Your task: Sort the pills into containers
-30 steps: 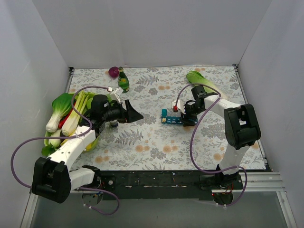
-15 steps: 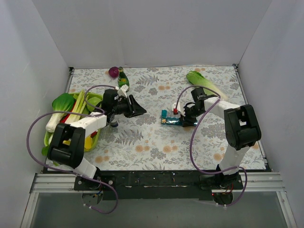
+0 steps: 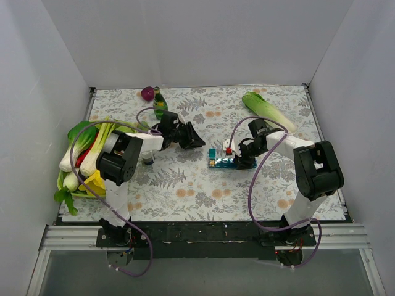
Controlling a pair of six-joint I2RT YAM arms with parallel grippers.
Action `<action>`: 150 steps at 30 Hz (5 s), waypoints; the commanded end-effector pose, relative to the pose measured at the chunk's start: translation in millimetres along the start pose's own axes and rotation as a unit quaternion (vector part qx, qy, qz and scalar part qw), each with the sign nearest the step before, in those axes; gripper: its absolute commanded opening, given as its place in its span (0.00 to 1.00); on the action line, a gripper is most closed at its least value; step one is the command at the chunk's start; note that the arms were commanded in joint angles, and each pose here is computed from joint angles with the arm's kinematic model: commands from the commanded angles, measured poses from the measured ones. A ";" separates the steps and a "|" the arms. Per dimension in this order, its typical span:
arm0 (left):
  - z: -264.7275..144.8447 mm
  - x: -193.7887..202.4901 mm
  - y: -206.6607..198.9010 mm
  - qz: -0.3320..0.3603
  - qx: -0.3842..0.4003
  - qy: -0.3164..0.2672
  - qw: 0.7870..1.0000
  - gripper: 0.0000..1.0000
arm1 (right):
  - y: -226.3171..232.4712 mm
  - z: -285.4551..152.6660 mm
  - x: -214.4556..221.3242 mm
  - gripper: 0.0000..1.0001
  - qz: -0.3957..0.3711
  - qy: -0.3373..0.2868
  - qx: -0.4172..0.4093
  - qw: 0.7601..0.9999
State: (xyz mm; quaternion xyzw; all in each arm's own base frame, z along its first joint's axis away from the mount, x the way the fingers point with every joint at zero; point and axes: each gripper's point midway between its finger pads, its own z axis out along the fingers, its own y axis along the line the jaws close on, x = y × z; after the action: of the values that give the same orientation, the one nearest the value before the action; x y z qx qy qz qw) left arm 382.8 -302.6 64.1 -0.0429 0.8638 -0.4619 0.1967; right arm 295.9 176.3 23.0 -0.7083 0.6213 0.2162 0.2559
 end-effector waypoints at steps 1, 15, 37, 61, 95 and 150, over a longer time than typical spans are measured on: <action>27.9 -6.1 -4.8 0.011 -0.014 0.000 1.000 0.24 | 12.2 3.3 3.1 0.32 -0.005 0.004 -0.015 1.000; 23.6 25.7 -33.4 0.070 0.047 0.039 0.996 0.05 | 9.1 6.9 5.4 0.29 0.016 0.007 -0.014 1.000; 7.0 28.8 -52.1 0.085 0.082 0.017 0.993 0.03 | 14.4 12.6 12.9 0.27 0.027 0.024 -0.022 0.999; 11.2 64.8 -23.1 0.145 -0.024 0.062 0.987 0.00 | 6.5 17.1 22.9 0.26 0.059 0.049 -0.012 0.997; 8.4 92.4 -5.8 0.141 -0.095 0.109 0.979 0.00 | 5.1 18.4 28.2 0.26 0.065 0.060 -0.005 0.996; -17.1 33.8 -73.0 0.173 -0.074 -0.001 0.982 0.00 | 3.6 19.9 32.5 0.32 0.076 0.069 -0.001 0.995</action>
State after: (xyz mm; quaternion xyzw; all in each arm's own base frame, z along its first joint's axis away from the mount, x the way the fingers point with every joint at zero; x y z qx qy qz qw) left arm 318.5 -341.1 53.8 0.0988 0.9217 -0.3279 0.1824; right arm 302.0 184.0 20.1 -0.6682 0.6657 0.2201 0.2488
